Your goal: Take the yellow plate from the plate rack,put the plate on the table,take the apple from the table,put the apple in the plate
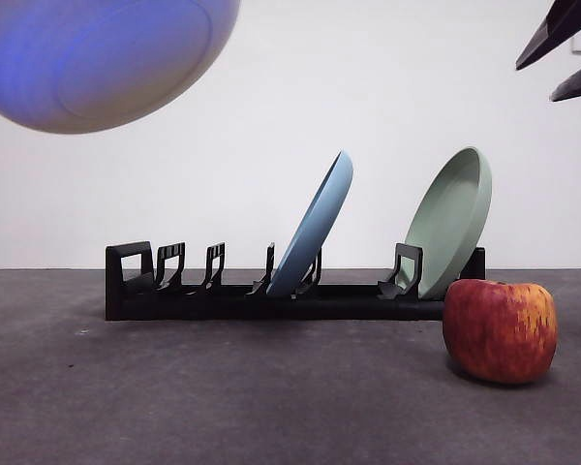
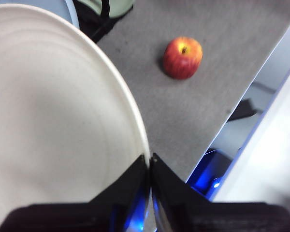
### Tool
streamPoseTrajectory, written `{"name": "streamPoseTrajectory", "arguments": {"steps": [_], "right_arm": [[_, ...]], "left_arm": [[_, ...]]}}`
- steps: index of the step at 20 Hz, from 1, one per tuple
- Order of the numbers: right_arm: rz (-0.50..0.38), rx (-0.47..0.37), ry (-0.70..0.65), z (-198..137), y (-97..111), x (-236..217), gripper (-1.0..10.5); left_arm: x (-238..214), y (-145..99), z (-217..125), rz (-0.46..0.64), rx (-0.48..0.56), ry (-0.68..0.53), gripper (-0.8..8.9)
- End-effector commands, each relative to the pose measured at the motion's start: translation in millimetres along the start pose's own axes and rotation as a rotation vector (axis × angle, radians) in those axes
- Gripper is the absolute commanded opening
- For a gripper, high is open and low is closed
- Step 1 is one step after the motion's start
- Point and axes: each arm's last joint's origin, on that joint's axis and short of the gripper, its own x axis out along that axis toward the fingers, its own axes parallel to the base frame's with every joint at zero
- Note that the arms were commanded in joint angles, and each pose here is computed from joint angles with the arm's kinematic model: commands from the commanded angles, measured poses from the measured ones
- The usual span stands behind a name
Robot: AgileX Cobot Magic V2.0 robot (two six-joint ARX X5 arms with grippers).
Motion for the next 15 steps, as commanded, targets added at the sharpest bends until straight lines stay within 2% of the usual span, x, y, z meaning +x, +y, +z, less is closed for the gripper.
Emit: {"name": "streamPoseTrajectory", "arguments": {"steps": [1, 6, 11, 15], "right_arm": [[0.000, -0.013, -0.007, 2, 0, 0, 2.3], [0.000, -0.013, -0.007, 2, 1, 0, 2.3], [0.000, -0.013, -0.007, 2, 0, 0, 2.3], [0.000, -0.013, -0.006, 2, 1, 0, 2.3]], "left_arm": [[18, -22, -2, 0.014, 0.021, 0.021, -0.09], [87, -52, -21, 0.038, 0.079, 0.109, -0.09], [168, -61, -42, 0.096, 0.118, 0.206, -0.09], [221, -66, -51, 0.139, 0.211, 0.268, -0.09]]}}
